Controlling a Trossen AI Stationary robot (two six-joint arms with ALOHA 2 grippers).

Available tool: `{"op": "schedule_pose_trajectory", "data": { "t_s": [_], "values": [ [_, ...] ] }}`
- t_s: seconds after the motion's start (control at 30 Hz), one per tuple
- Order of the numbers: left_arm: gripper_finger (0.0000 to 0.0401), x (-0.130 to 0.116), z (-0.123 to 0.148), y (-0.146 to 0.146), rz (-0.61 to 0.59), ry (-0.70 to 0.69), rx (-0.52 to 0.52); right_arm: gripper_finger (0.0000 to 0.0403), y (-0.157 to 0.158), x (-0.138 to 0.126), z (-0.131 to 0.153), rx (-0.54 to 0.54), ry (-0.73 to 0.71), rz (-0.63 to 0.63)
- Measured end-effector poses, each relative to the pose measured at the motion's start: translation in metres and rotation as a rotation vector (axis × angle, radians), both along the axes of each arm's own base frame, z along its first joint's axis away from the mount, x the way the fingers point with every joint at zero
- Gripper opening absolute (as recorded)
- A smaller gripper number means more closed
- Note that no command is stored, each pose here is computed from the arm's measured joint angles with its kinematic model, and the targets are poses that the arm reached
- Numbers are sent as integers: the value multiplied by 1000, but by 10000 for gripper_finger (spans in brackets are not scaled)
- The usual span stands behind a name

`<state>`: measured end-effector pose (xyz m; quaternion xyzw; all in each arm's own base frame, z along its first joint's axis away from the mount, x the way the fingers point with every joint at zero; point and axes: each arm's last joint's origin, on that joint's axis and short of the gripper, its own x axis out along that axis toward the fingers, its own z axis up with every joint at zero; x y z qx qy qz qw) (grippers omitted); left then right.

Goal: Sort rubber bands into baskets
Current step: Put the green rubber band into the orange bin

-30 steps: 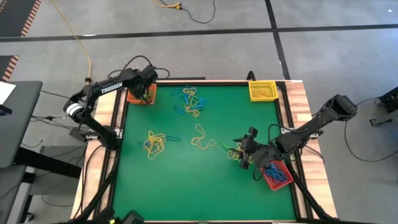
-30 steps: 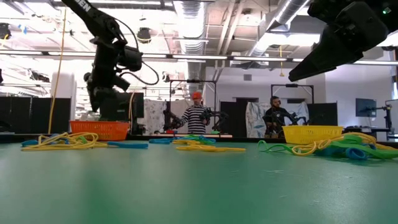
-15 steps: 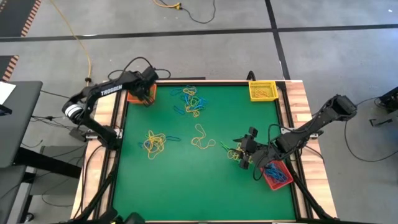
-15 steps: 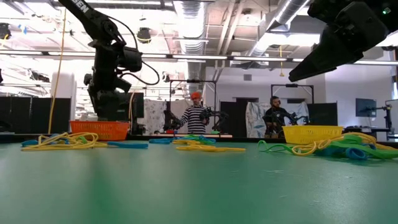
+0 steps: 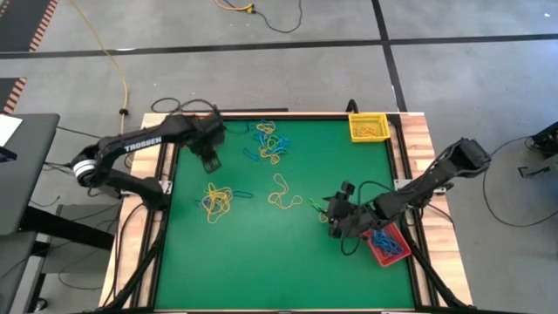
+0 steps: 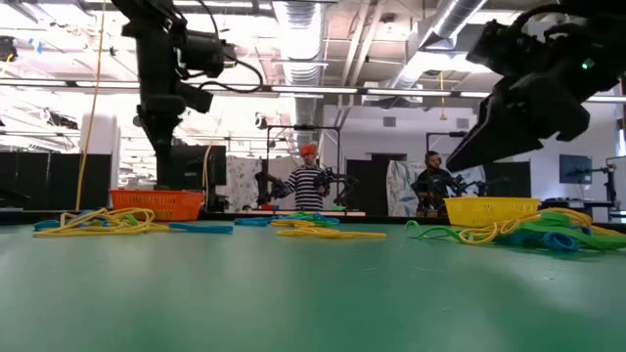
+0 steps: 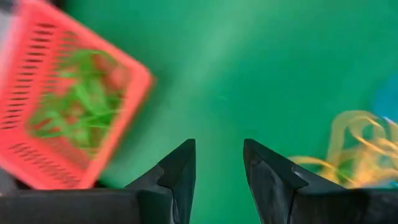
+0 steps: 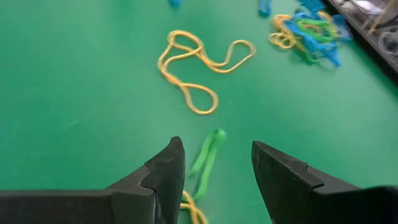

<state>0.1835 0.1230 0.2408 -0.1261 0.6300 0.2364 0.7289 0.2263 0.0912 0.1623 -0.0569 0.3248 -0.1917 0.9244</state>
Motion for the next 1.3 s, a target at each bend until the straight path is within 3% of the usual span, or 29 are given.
{"op": "schedule_pose_trajectory", "data": {
  "t_s": [0.13,0.37,0.57,0.7,0.93,1.3],
  "values": [
    [125,3,-13,-31,-67,12,-101,215,2,4,2,-6,-19,37],
    [124,-2,-43,-69,-117,119,-183,215,2,4,15,1,-80,73],
    [107,-13,-66,-88,-170,207,-216,215,3,3,16,5,-88,76],
    [92,-8,-64,-91,-181,180,-193,215,3,4,17,9,-95,76],
    [80,1,-65,-89,-111,94,-143,215,3,4,18,15,-102,78],
    [80,-5,-81,-84,156,51,-159,215,3,4,18,19,-102,83]
  ]
}}
